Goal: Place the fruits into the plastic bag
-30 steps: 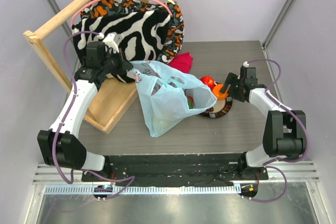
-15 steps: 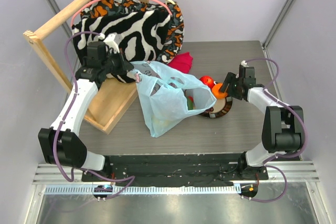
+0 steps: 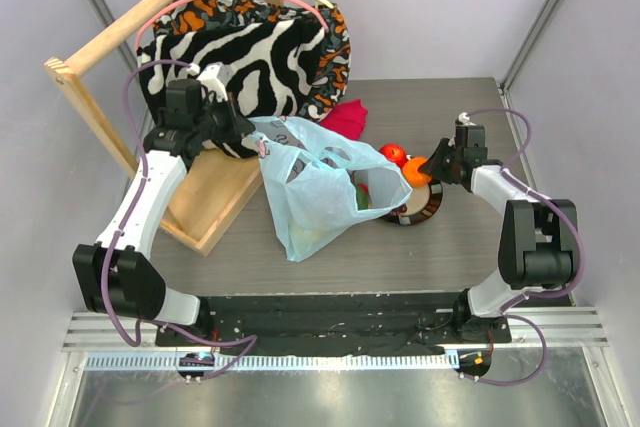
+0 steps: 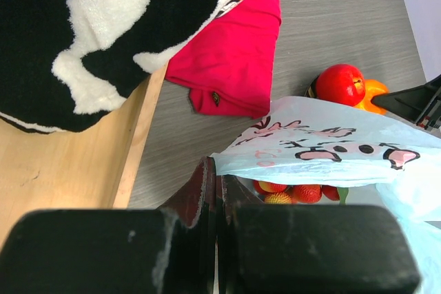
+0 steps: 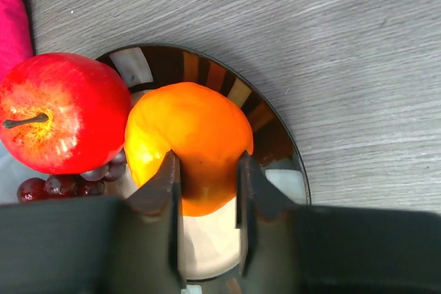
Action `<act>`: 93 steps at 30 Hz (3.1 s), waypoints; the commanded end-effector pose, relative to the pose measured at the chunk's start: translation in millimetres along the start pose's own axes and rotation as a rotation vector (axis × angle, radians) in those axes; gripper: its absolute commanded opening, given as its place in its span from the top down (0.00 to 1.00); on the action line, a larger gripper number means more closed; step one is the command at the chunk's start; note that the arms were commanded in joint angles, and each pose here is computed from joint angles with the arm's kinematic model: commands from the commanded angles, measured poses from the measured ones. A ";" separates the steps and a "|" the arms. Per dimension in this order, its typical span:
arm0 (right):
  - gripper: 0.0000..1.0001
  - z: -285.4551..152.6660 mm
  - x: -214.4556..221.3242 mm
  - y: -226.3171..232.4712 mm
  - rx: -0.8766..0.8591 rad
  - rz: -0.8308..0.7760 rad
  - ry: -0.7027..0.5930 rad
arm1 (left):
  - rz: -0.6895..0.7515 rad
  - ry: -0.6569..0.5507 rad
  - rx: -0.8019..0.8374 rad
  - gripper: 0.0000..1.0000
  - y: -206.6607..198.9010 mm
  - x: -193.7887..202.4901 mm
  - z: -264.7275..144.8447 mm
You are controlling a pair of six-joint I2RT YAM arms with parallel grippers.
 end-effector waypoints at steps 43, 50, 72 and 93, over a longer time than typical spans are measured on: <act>0.99 -229.4 -18.4 158.4 -0.755 -0.549 -0.462 | -0.005 -0.058 0.077 1.00 -11.7 -15.6 -7.3; 0.99 -219.8 1.8 160.7 -0.630 -0.632 -0.300 | -0.006 -0.059 0.081 1.00 -11.6 -15.5 -6.6; 0.99 -153.8 62.3 191.9 -0.415 -0.823 -0.052 | -0.002 -0.060 0.070 1.00 -10.7 -15.6 -6.7; 0.95 -102.3 94.3 184.3 -0.250 -0.860 0.031 | 0.005 -0.067 0.060 1.00 -11.5 -17.5 -9.7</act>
Point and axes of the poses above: each gripper's point midway between its finger pads, its own z axis out along the fingers, its own y axis along the line the jaws close on, x = y × z, the point moved 10 cm from there along -z, back along the fingers, and after that the axes turned 2 degrees about -z, right-handed, at the moved point
